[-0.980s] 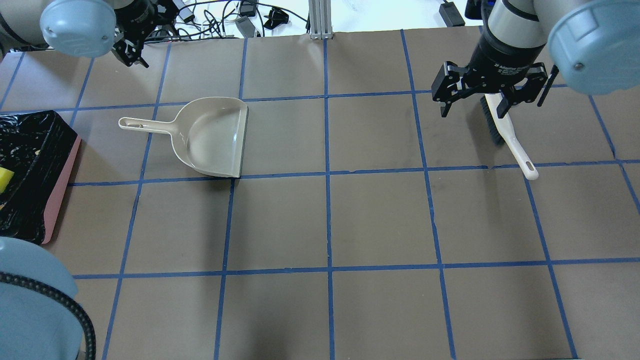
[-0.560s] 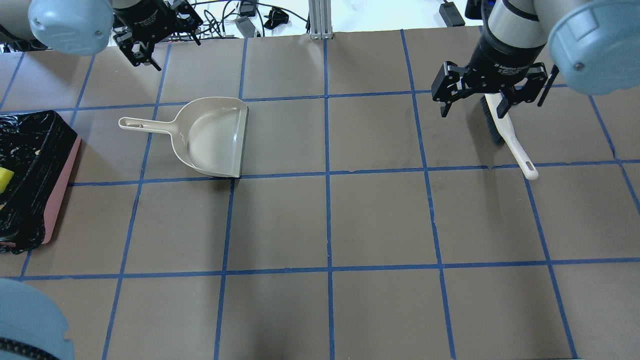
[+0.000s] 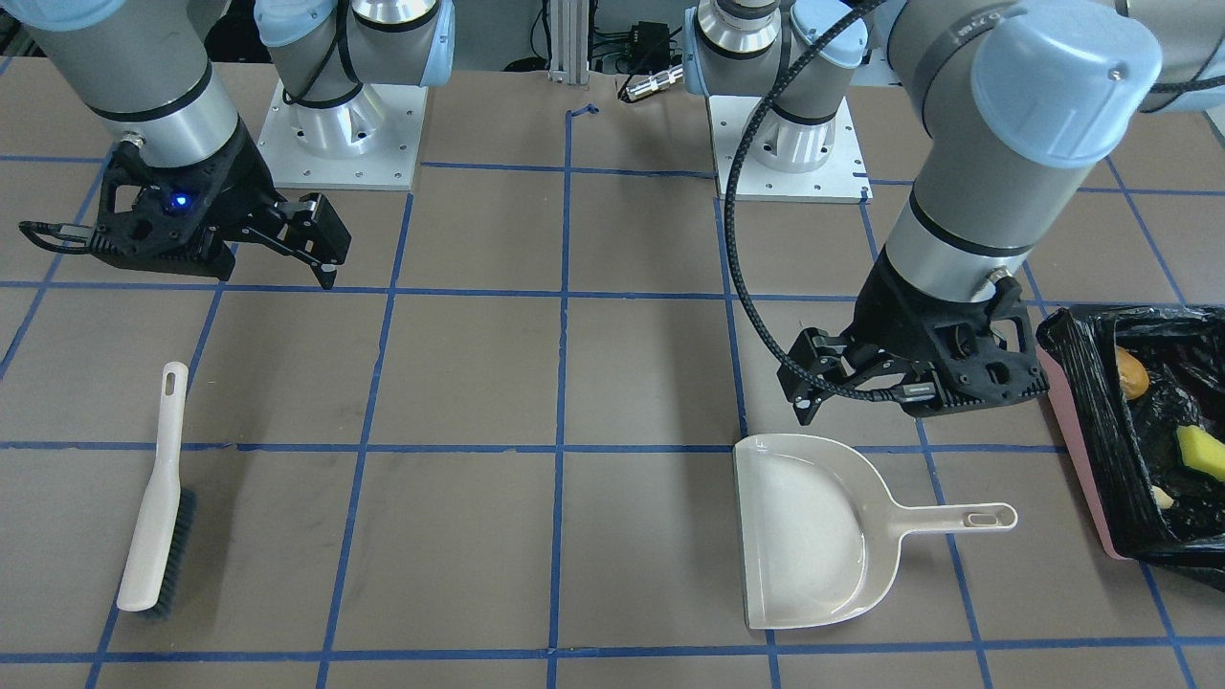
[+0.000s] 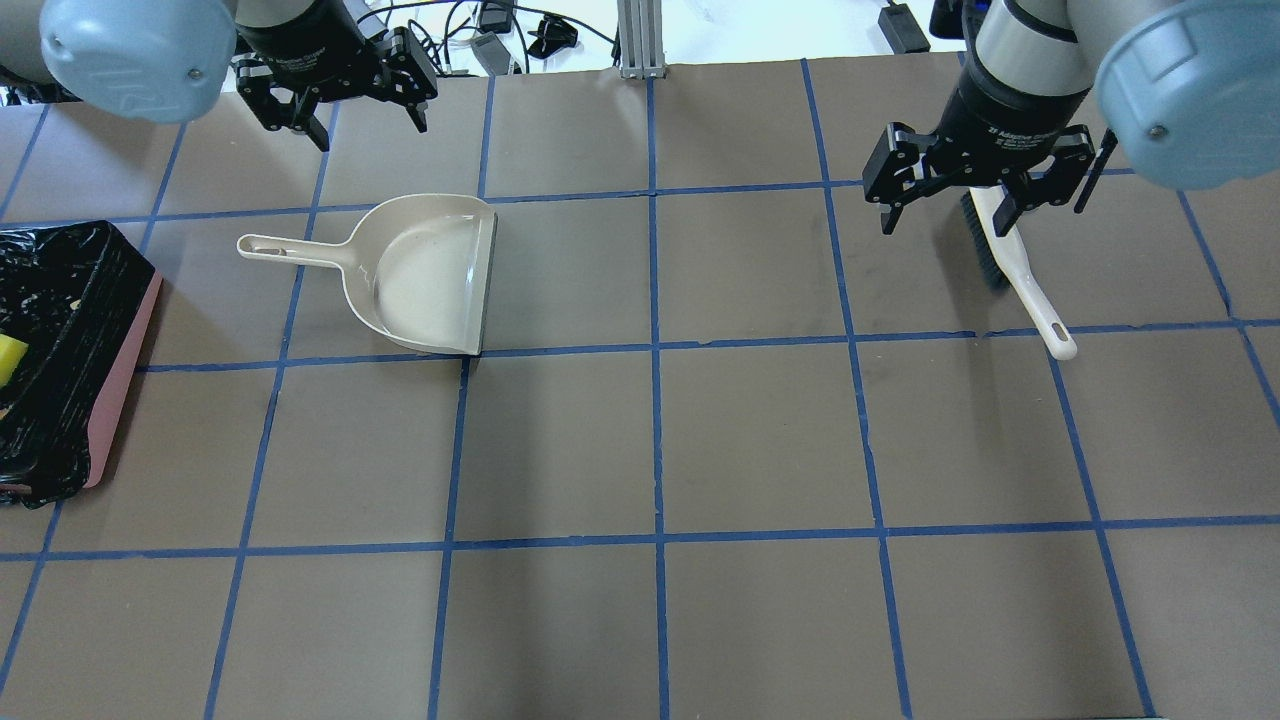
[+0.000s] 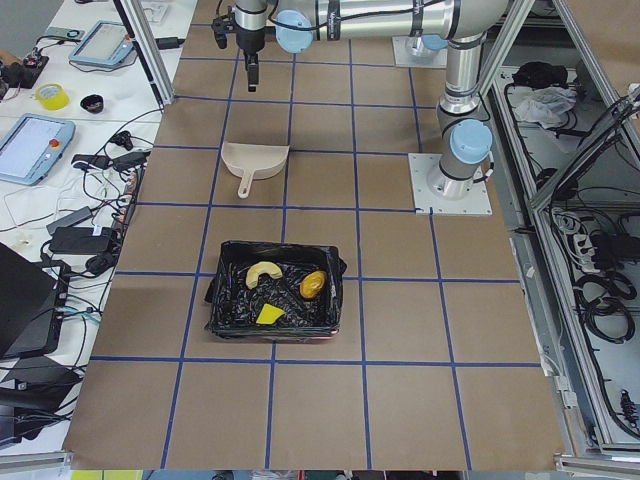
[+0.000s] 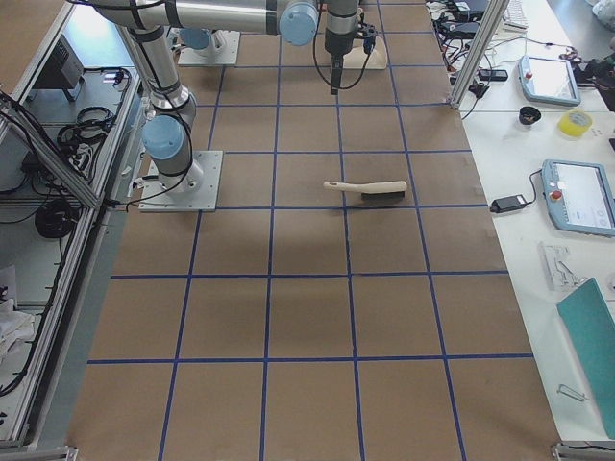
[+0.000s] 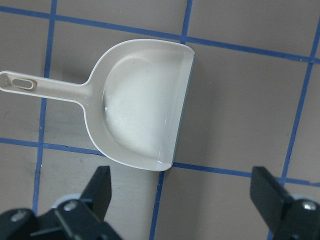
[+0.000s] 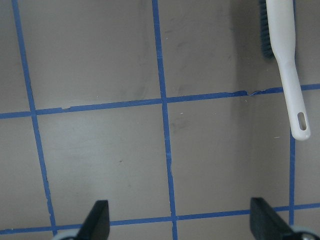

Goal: Sweep and dump trash into bin

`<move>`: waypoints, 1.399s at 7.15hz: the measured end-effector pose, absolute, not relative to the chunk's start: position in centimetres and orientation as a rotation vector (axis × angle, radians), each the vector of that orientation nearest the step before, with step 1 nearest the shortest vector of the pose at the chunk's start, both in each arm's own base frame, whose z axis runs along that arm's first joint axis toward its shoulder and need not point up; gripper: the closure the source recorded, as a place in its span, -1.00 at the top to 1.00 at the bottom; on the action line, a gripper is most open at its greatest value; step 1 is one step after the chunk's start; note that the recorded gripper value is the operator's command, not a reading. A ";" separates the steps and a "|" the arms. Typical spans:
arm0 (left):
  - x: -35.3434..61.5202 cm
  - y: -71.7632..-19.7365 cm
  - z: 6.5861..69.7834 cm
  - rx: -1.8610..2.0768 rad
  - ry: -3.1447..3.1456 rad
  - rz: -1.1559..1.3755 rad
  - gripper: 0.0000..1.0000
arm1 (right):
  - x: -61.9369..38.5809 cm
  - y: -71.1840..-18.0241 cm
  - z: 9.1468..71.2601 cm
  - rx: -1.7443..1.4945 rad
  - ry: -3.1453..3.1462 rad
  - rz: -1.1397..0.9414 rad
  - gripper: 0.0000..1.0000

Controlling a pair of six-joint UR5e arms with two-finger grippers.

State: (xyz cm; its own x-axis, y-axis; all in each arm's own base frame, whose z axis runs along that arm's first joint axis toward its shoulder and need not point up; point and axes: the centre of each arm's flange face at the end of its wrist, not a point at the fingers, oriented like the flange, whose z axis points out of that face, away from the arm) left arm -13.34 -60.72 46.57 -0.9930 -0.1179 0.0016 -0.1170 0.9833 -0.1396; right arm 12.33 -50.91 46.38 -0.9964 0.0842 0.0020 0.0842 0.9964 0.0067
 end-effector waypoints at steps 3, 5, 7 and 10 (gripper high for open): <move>-14.8 -57.4 46.8 0.122 3.093 -0.091 1.00 | 12.3 -50.9 46.3 -0.132 -3.137 -0.012 1.00; -14.8 -56.2 46.2 0.221 3.088 -0.055 1.00 | 12.3 -50.9 46.4 -0.132 -3.137 -0.011 1.00; -14.6 -56.4 45.9 0.242 3.088 -0.067 1.00 | 12.3 -50.9 46.4 -0.132 -3.137 -0.011 1.00; -14.4 -56.6 46.1 0.285 3.079 -0.093 1.00 | 12.3 -50.9 46.4 -0.132 -3.137 -0.011 1.00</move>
State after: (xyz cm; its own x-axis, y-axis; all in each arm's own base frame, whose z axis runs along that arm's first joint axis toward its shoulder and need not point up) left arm -14.36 -56.56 46.08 -0.9819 0.1817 -0.0536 0.1846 0.9813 -0.0553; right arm 12.32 -50.90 46.37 -0.9964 0.0843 0.0020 0.0843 0.9964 0.0071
